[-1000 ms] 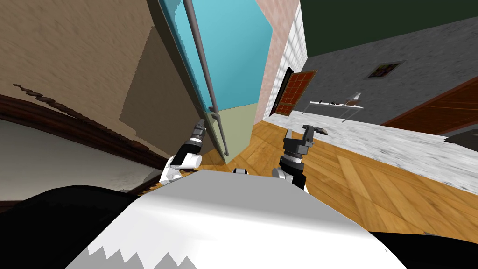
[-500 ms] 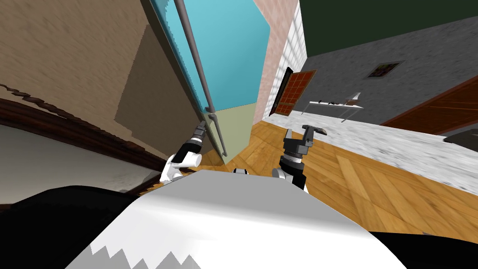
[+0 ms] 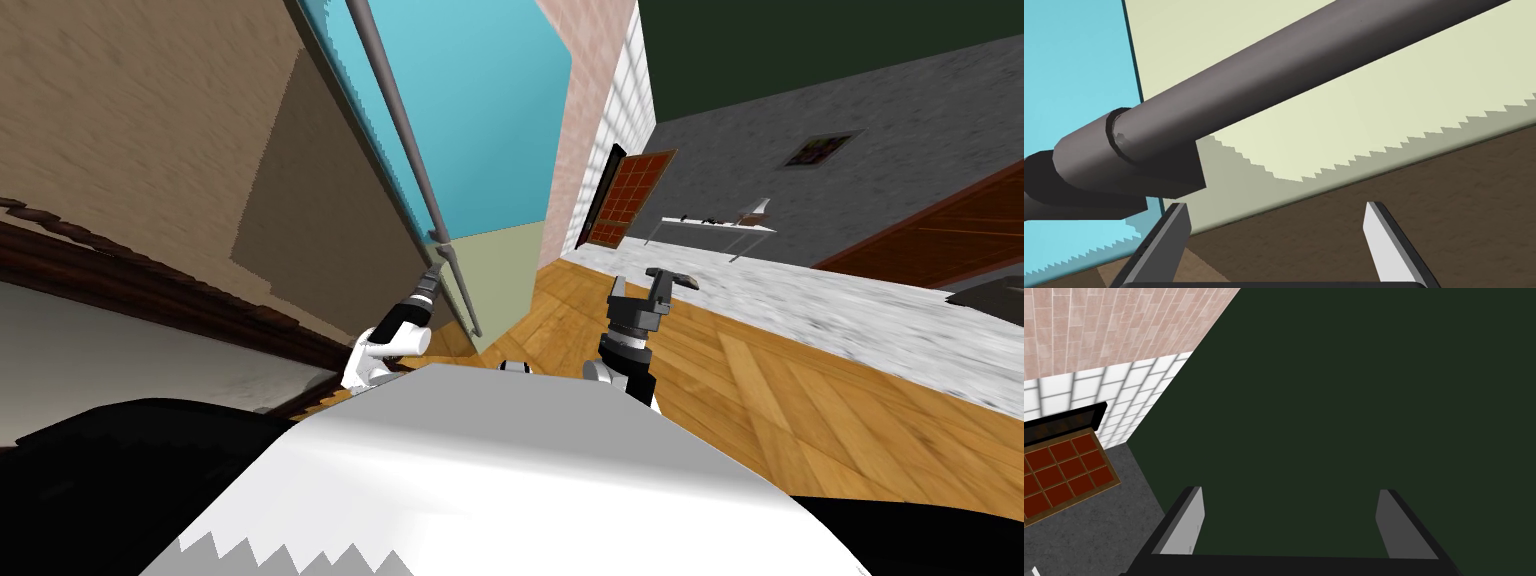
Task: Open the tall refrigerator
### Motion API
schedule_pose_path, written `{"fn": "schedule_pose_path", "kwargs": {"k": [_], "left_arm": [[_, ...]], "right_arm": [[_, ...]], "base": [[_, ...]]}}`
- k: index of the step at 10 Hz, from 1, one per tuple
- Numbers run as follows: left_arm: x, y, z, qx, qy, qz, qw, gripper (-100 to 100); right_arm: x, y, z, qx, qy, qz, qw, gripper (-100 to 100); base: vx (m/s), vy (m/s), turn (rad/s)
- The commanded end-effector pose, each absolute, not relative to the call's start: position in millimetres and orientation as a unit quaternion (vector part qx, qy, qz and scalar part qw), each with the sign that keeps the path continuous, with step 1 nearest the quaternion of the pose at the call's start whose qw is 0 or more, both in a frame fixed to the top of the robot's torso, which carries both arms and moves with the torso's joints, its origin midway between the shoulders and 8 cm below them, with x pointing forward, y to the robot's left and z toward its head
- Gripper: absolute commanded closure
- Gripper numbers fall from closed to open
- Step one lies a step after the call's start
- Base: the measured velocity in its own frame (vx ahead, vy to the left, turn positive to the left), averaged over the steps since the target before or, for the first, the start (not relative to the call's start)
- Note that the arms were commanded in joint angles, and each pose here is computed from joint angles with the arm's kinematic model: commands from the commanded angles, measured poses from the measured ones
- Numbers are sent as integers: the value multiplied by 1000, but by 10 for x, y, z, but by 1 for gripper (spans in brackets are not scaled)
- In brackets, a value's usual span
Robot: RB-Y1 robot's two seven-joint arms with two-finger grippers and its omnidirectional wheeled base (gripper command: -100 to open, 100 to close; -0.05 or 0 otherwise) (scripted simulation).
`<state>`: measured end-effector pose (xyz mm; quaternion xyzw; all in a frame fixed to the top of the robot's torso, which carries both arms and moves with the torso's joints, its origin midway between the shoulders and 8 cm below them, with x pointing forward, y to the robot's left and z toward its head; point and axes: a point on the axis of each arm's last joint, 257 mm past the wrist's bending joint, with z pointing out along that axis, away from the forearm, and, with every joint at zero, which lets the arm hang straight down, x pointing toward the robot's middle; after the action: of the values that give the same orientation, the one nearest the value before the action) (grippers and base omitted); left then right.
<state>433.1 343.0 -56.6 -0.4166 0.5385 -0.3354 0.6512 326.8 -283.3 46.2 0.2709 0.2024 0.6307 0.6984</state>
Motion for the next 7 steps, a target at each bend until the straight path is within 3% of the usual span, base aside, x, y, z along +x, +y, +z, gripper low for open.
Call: {"fn": "schedule_pose_path", "kwargs": {"k": [1,7], "left_arm": [[4344,3482,-658,-427,550,-320,642,-100],[4318,3596,-735,-443,575,-280,629,-100]], "right_arm": [[3268,-2833,462,271,202,631,698,0],[3269,-2833,462,271,202,631,698,0]], "base": [[18,-39,-1],[21,-41,0]]}}
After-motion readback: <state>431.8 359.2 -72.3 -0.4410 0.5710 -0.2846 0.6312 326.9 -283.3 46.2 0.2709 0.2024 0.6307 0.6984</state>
